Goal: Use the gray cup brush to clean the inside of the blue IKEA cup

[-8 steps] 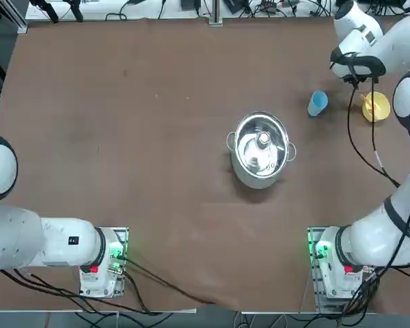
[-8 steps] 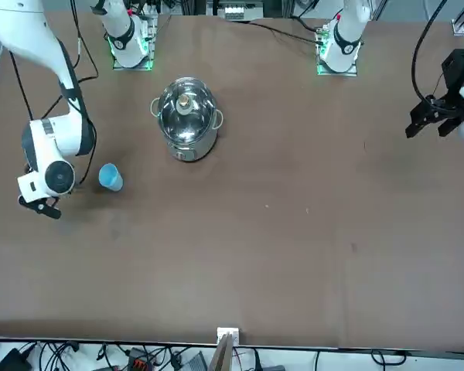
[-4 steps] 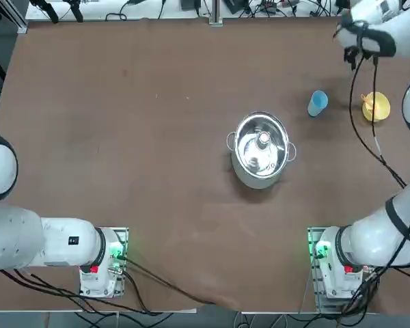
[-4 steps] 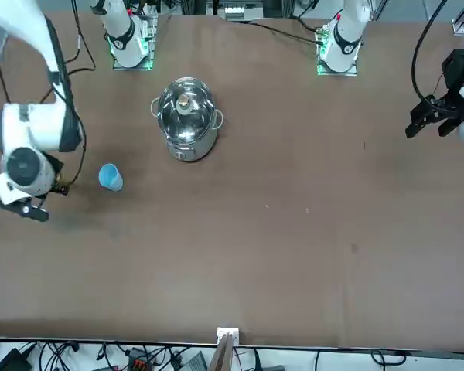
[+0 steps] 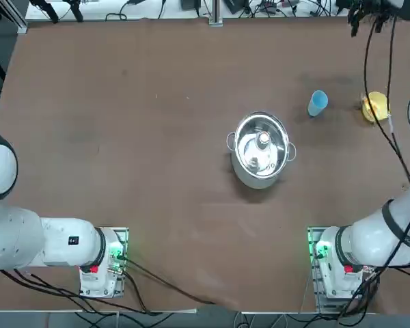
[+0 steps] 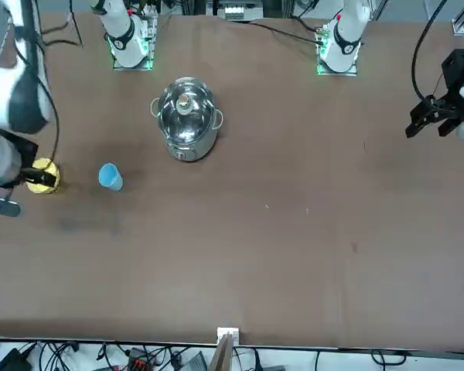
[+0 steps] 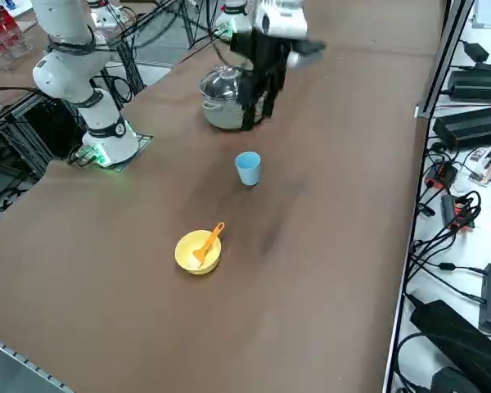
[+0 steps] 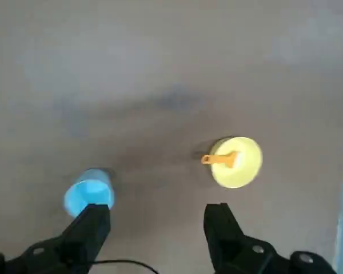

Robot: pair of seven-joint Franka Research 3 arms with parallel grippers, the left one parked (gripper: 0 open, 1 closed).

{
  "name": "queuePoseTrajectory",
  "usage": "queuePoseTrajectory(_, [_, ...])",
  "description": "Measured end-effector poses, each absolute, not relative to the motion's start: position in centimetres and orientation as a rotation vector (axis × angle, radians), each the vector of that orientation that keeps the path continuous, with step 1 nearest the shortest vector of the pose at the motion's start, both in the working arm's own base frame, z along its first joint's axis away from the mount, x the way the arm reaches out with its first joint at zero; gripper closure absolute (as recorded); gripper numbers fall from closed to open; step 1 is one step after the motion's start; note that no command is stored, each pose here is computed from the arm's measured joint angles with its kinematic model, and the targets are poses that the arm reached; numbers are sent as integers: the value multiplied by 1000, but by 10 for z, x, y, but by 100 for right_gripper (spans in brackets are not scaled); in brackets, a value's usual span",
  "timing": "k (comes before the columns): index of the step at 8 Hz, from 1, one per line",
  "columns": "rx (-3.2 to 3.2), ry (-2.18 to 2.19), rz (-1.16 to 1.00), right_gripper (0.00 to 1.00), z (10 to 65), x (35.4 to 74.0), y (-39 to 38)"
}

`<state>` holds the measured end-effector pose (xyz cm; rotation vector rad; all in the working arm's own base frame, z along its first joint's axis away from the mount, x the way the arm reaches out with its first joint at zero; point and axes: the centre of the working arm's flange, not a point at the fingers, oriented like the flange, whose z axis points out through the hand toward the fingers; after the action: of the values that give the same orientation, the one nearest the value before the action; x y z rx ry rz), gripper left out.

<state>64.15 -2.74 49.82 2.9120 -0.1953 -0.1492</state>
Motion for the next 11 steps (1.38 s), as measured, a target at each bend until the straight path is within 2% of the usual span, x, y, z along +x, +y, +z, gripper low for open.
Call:
queuePoseTrajectory(7, [3113,-92,-34,0,594,599,-42])
queuePoseTrajectory(11, [3133,-130,-21,0,609,579,-46])
